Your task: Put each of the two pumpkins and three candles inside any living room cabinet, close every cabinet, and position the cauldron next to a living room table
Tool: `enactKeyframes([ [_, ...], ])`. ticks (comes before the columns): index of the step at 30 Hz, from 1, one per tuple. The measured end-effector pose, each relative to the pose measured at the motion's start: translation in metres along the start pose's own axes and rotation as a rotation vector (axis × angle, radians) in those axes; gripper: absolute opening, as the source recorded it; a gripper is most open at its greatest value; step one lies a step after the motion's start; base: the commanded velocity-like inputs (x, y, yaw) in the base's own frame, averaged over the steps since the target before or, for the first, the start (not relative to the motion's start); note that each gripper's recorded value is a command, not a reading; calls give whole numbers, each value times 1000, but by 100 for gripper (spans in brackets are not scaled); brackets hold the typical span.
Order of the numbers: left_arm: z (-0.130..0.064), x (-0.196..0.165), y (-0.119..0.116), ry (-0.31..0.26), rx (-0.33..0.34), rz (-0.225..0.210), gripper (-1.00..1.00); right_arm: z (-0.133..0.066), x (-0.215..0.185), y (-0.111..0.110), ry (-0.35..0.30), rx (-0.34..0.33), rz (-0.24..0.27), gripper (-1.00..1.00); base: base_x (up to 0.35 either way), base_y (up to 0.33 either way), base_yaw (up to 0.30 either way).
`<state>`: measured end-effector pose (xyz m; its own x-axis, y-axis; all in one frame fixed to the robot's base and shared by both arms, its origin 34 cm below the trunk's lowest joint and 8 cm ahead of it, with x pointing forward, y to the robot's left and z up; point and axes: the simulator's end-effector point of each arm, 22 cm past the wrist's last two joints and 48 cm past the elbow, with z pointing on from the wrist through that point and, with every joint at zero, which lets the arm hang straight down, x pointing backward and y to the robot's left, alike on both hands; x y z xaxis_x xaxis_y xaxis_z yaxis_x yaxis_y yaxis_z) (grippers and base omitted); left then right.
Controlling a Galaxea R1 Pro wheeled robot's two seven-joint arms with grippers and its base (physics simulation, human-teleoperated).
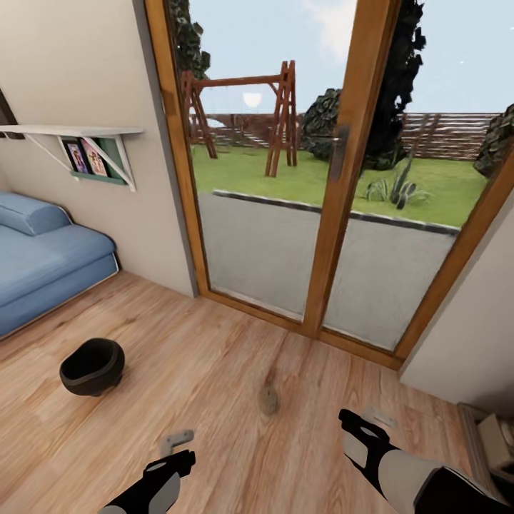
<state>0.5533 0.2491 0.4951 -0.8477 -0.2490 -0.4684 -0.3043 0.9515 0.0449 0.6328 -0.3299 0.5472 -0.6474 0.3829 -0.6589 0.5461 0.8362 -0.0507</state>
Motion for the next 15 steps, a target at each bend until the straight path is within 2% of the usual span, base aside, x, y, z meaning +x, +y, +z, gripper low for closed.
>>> enactKeyframes([
  [15, 0, 0, 0, 0, 0, 0, 100, 0, 0, 0, 0, 0, 0, 100, 294, -62, 0],
])
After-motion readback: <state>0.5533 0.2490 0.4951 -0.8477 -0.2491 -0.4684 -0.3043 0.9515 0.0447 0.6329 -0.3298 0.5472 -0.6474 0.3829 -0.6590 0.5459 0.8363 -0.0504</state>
